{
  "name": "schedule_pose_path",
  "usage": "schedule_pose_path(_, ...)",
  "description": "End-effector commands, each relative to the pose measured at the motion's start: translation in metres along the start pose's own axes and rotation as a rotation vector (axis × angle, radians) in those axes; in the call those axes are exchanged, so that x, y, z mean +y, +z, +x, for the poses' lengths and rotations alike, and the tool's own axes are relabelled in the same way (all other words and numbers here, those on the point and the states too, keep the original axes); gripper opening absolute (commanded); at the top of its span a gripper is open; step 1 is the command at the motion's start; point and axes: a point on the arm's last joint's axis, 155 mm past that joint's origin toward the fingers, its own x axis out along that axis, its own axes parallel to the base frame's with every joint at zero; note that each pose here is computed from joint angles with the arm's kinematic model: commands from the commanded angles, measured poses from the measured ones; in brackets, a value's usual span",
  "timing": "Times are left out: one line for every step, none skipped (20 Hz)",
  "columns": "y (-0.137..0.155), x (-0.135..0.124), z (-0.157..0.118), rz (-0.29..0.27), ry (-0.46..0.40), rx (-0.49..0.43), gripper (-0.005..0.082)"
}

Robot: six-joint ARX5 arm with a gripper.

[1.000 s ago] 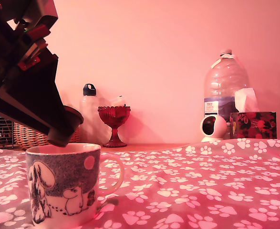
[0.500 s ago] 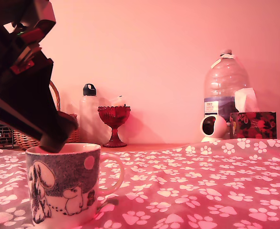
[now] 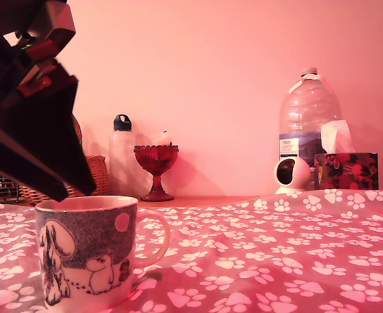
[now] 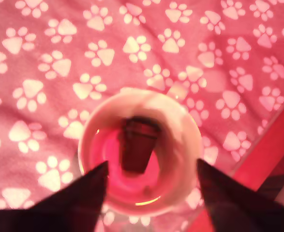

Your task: Pick the coffee capsule and then drop it inside the coffee cup in front of you

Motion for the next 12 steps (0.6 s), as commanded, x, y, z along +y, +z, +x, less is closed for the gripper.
schedule_pose_path(0.013,-0.002,-0.004,0.006,-0.002,-0.029,0.0705)
schedule_pose_path(0.014,-0.002,-0.005,0.006,-0.002,-0.031,0.0705)
schedule_pose_path(0.014,-0.002,-0.005,0.005,-0.002,-0.029,0.0704)
schedule_pose_path(0.014,-0.002,-0.005,0.005,-0.001,-0.026,0.0702)
schedule_pose_path(0.012,-0.002,-0.005,0.003,-0.001,-0.02,0.0683)
schedule_pose_path(0.01,-0.002,-0.005,0.002,-0.001,-0.013,0.0652)
schedule_pose_path(0.01,-0.002,-0.005,0.002,-0.001,-0.012,0.0599)
schedule_pose_path(0.011,-0.002,-0.006,0.003,-0.001,-0.016,0.0525)
schedule_pose_path(0.012,-0.003,-0.007,0.004,-0.002,-0.023,0.0421)
schedule_pose_path(0.014,-0.002,-0.007,0.005,0.0,-0.032,0.0291)
schedule_pose_path(0.017,-0.002,-0.008,0.005,0.003,-0.045,0.0136)
schedule_pose_path(0.021,-0.001,-0.009,0.003,0.004,-0.06,0.0008)
